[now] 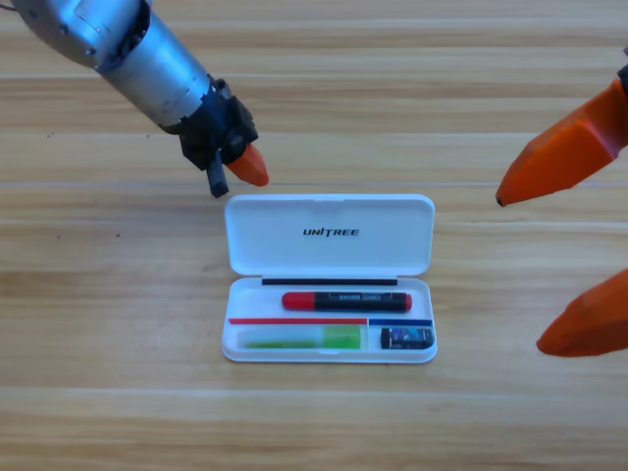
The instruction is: Clean up eraser and pencils
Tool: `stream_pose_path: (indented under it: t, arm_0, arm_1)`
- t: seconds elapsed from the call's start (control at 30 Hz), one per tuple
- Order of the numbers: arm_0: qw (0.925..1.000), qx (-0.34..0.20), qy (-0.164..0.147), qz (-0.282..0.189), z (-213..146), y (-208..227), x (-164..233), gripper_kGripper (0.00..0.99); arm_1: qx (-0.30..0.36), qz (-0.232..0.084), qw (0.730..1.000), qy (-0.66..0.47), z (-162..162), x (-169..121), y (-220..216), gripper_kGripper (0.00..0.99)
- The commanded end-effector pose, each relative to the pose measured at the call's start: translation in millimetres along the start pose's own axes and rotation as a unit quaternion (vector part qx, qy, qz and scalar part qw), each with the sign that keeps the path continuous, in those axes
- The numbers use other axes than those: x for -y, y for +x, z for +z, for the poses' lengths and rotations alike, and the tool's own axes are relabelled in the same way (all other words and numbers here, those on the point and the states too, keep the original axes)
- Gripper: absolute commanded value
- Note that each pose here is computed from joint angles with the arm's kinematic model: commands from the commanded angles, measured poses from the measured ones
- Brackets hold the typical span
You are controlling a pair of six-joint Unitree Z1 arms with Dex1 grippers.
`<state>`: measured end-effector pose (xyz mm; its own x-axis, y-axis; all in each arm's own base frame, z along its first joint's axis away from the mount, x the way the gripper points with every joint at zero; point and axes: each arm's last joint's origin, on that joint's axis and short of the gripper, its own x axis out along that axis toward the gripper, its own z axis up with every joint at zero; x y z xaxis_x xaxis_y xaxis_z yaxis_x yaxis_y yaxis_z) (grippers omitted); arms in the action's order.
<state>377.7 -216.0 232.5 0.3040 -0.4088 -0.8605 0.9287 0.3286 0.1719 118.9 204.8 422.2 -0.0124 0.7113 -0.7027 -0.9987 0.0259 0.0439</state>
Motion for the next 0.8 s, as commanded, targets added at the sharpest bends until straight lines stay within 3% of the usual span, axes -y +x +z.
stream_pose_path:
  t: [0.03,0.8]
  arm_0:
    - [0.9992,-0.025,0.005,-0.031,3.2,25.0,16.3,0.0]
    - [0.9965,-0.05,0.01,-0.066,9.6,9.6,36.8,0.0]
  arm_1:
    - [-0.005,0.003,1.0,0.016,-7.6,6.8,5.6,0.943]
    - [-0.008,0.004,1.0,0.018,-8.7,7.1,6.9,0.943]
